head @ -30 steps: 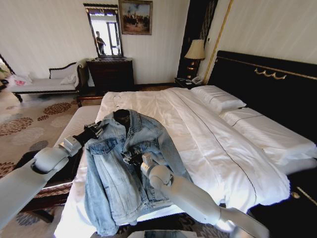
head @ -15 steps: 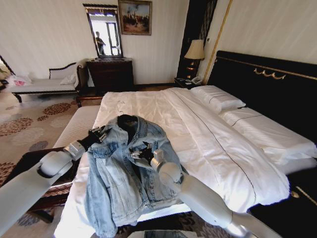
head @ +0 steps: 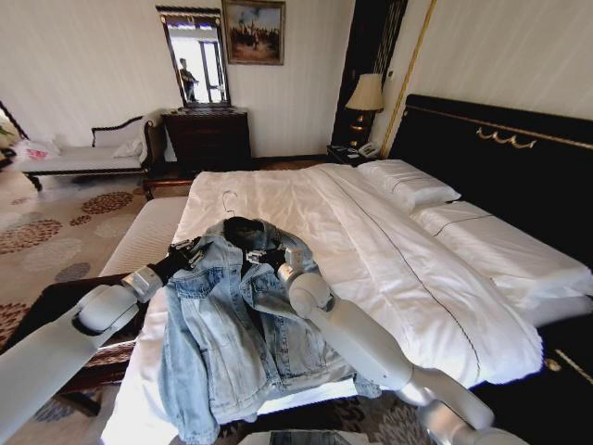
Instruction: Pick up the clothes from the bed and hang them on the clothes hanger.
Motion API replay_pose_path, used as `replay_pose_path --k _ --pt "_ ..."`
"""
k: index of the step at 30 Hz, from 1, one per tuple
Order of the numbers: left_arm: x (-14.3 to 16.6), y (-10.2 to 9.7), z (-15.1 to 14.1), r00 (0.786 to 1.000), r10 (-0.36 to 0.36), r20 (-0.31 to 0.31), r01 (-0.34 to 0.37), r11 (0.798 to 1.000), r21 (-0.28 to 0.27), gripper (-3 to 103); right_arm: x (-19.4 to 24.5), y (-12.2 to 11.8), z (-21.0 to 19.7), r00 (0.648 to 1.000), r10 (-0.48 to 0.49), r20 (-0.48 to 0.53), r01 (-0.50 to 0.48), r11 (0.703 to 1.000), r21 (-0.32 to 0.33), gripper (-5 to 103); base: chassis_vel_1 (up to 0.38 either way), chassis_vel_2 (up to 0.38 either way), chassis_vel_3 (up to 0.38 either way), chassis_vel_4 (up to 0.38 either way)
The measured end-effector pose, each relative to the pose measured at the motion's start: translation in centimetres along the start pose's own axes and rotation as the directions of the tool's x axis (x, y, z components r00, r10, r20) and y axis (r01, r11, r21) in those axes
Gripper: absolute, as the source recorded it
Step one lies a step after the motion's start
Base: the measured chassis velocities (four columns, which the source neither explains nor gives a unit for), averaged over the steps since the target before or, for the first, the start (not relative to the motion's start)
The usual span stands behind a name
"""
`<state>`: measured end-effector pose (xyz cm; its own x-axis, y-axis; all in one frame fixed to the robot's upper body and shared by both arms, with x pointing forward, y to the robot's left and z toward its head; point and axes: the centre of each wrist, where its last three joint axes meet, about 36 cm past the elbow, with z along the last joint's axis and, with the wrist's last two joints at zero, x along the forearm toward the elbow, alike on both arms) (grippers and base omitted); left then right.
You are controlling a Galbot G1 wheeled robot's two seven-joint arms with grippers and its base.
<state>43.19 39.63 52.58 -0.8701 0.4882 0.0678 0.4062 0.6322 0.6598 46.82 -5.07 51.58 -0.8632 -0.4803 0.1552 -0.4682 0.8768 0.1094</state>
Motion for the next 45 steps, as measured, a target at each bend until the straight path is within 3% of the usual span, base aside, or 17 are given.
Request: replay_pose_path --k 5,18,20,23,24,26,33,35,38,40,42,45 --pt "-0.1 -0.1 0.0 1.0 0.001 0.002 -0.001 1.0 0.002 21 0.4 -0.3 -0.3 0.999 0.039 0.018 -0.041 0.996 0.075 100 0.0 0.0 0.0 0.0" --pt "-0.1 -0.3 -0.5 1.0 0.002 0.011 -0.002 1.0 0.001 21 0.0 0.6 0.9 0.995 0.081 -0.06 -0.071 0.986 0.153 103 0.0 0.0 0.0 0.0" --pt "-0.1 -0.4 -0.7 1.0 0.004 0.014 -0.004 1.0 0.001 21 -0.3 0.8 0.9 0.995 0.081 -0.061 -0.07 0.985 0.156 94 0.0 0.0 0.0 0.0" --pt "-0.1 -0.6 -0.8 1.0 0.007 0.016 -0.007 1.0 0.002 21 -0.4 1.0 0.9 0.995 0.081 -0.06 -0.071 0.985 0.157 88 0.0 0.0 0.0 0.0" --pt "0.0 -0.6 -0.8 1.0 0.007 0.016 -0.007 1.0 0.002 21 -0.4 1.0 0.9 0.995 0.08 -0.058 -0.07 0.985 0.157 78 0.0 0.0 0.0 0.0" --pt "0.0 -0.6 -0.8 1.0 0.008 0.017 -0.008 1.0 0.002 21 -0.4 1.0 0.9 0.995 0.079 -0.057 -0.069 0.985 0.157 78 0.0 0.0 0.0 0.0" --pt "-0.1 -0.7 -1.1 1.0 0.012 0.023 -0.012 1.0 0.001 21 -0.4 1.1 1.0 0.996 0.073 -0.042 -0.066 0.987 0.148 45 0.0 0.0 0.0 0.0" --pt "-0.1 -0.7 -1.2 1.0 0.013 0.025 -0.013 1.0 0.0 21 -0.4 1.1 1.0 0.996 0.073 -0.042 -0.066 0.987 0.147 45 0.0 0.0 0.0 0.0" --pt "-0.1 -0.8 -1.3 1.0 0.013 0.027 -0.013 1.0 0.0 21 -0.4 1.0 1.0 0.996 0.073 -0.043 -0.066 0.987 0.144 29 0.0 0.0 0.0 0.0" --pt "-0.1 -0.7 -1.3 1.0 0.013 0.028 -0.013 1.0 0.0 21 -0.4 1.0 1.0 0.996 0.073 -0.043 -0.066 0.987 0.143 29 0.0 0.0 0.0 0.0" --pt "-0.1 -0.8 -1.3 1.0 0.014 0.028 -0.014 1.0 0.0 21 -0.3 1.2 0.8 0.997 0.063 -0.045 -0.058 0.992 0.112 7 0.0 0.0 0.0 0.0" --pt "-0.1 -0.8 -1.3 0.999 0.015 0.031 -0.015 1.0 0.001 21 -0.2 1.4 0.4 0.998 0.043 -0.035 -0.04 0.996 0.081 1 0.0 0.0 0.0 0.0"
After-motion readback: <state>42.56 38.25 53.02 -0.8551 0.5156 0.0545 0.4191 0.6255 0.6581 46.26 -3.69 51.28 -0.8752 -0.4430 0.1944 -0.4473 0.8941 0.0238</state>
